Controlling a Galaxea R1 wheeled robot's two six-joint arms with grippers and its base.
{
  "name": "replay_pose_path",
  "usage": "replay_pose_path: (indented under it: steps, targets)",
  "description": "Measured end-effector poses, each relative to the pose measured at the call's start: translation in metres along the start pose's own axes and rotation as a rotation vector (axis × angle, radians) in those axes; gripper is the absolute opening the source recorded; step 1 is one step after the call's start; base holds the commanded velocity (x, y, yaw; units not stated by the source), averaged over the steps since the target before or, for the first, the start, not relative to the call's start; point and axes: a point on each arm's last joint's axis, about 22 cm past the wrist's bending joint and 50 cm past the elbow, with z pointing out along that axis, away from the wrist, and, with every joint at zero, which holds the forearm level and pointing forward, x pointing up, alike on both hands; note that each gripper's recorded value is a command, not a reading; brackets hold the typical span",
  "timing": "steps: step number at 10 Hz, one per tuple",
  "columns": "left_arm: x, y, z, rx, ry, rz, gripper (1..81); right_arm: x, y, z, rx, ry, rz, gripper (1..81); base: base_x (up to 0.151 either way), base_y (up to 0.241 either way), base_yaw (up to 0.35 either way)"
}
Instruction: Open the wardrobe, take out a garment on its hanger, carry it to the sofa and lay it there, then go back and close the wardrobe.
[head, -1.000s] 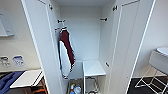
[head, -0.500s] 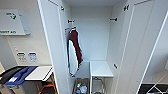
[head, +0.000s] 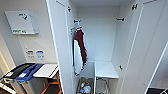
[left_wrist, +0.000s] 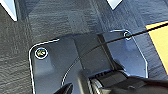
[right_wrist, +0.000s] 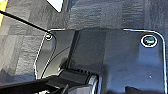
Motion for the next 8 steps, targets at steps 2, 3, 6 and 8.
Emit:
replay_pose_path:
  steps: [2, 3, 6, 8]
  targets:
    - [-0.0032, 0.0002, -0.0001, 0.0, -0.005, -0.002, 81.1, 0.0018, 0.0002, 0.0002, 0.0, 0.003, -0.001, 81.1, 0.0, 0.0, 0.0]
    - [-0.0018, 0.0002, 0.0, 0.0, -0.002, -0.001, 81.1, 0.0009, 0.0003, 0.0001, -0.001, 0.001, -0.001, 81.1, 0.0, 0.0, 0.0]
    - [-0.005, 0.0005, -0.0001, 0.0, -0.006, -0.008, 81.1, 0.0013, 0.0002, 0.0001, 0.0, 0.002, -0.001, 81.1, 0.0, 0.0, 0.0]
    - [-0.0075, -0.0035, -0.0007, 0.007, -0.014, -0.079, 81.1, 0.002, -0.0001, 0.0003, 0.0, 0.003, -0.001, 81.1, 0.0, 0.0, 0.0]
